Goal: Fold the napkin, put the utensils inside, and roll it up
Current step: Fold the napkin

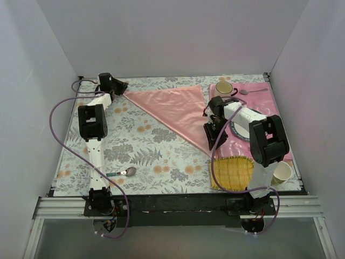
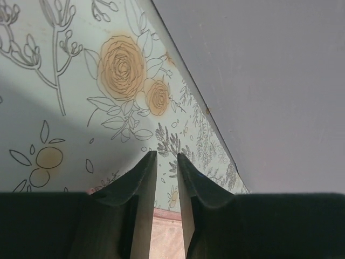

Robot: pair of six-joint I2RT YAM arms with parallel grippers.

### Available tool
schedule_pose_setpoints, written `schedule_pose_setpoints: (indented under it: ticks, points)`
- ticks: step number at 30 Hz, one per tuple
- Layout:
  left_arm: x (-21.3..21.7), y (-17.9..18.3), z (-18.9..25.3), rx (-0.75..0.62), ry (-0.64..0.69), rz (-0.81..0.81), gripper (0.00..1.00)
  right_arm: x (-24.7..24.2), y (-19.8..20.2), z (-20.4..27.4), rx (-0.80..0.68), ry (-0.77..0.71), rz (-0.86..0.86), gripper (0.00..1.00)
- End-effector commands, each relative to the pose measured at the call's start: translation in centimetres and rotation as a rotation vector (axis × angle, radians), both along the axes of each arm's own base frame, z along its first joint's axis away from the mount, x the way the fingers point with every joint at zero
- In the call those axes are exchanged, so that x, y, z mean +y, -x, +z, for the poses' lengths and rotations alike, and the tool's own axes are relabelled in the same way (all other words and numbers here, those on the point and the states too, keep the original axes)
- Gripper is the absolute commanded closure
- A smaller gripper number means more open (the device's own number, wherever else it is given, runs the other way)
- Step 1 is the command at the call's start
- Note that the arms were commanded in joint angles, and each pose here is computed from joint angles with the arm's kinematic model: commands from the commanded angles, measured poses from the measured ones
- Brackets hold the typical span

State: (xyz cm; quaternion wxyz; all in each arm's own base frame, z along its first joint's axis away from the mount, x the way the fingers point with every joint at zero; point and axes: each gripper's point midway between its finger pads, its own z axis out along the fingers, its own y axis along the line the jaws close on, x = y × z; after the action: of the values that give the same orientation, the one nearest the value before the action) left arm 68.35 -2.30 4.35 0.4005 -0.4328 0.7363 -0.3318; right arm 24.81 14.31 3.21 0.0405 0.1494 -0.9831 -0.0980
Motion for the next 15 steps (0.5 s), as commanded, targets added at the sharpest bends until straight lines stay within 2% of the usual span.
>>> schedule_pose_setpoints:
  ticks: [1, 5, 6, 8, 10, 11, 15]
  points:
    - [0.3, -0.4, 8.2, -0.124, -0.072, -0.058, 0.74, 2.8, -2.6, 4.1, -0.094, -0.135, -0.004, 0.58]
    - [1.8, 0.4, 11.4, -0.147, -0.160, -0.019, 0.53, 4.0, -3.1, 4.0, -0.087, -0.189, -0.024, 0.58]
    - [2.2, 0.7, 11.4, -0.134, -0.182, -0.003, 0.43, 4.1, -3.2, 4.1, -0.090, -0.190, -0.025, 0.57]
    - [3.7, 1.5, 10.9, -0.065, -0.235, 0.066, 0.35, 4.1, -3.5, 4.3, -0.098, -0.188, -0.022, 0.57]
    - [4.4, 2.2, 9.9, -0.001, -0.247, 0.102, 0.32, 4.1, -3.9, 4.8, -0.114, -0.190, -0.019, 0.57]
    - [5.2, 3.1, 8.6, 0.065, -0.265, 0.142, 0.33, 4.1, -4.1, 5.0, -0.119, -0.190, -0.017, 0.57]
    - [4.3, 4.6, 6.4, 0.134, -0.239, 0.126, 0.36, 4.2, -4.5, 5.3, -0.137, -0.195, -0.013, 0.56]
